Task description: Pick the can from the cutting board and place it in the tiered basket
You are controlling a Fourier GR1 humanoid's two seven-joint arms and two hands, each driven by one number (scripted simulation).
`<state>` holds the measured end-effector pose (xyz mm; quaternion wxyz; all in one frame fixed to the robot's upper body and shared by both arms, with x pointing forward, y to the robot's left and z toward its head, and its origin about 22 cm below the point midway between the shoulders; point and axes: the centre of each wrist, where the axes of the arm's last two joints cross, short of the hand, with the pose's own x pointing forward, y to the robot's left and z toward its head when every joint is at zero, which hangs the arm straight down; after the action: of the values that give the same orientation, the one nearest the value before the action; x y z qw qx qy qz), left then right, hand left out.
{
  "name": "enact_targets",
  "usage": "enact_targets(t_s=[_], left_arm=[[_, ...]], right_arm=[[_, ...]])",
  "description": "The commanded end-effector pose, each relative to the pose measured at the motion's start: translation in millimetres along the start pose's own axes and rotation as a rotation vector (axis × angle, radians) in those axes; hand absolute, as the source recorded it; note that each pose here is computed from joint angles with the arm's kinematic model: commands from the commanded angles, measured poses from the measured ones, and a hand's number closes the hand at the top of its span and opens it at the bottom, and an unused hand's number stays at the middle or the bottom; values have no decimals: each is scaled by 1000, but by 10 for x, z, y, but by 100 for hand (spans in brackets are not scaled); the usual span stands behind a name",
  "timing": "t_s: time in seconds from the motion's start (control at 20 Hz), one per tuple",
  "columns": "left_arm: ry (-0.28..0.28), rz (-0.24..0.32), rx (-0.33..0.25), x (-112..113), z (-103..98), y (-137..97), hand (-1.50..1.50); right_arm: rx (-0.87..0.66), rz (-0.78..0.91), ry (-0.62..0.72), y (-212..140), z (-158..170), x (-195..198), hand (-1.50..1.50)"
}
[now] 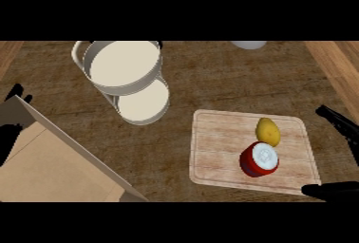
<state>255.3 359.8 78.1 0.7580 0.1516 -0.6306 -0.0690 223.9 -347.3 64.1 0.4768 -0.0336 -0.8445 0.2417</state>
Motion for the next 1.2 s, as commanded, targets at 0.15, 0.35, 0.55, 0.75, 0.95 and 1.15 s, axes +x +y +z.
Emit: enact_targets(t_s=[0.15, 0.35, 0.55, 0.75, 0.95, 1.15], left_arm=[[11, 234, -169, -117, 61, -686, 0], [16, 238, -169, -98, 37, -685, 0], [5, 252, -193, -35, 57, -725, 0], [-1, 251, -196, -20, 9, -837, 0], [-12, 230, -200, 26, 2, -796, 0], [-12, 234, -220, -23, 15, -924, 0]], right_arm=[[71, 451, 136, -420, 167, 317, -150], [130, 520, 208, -213, 204, 497, -150], [165, 527, 271, -11, 259, 709, -150], [176, 537, 336, 207, 295, 843, -150], [162, 643, 409, 333, 303, 1001, -150], [164, 707, 496, 451, 342, 1019, -150]])
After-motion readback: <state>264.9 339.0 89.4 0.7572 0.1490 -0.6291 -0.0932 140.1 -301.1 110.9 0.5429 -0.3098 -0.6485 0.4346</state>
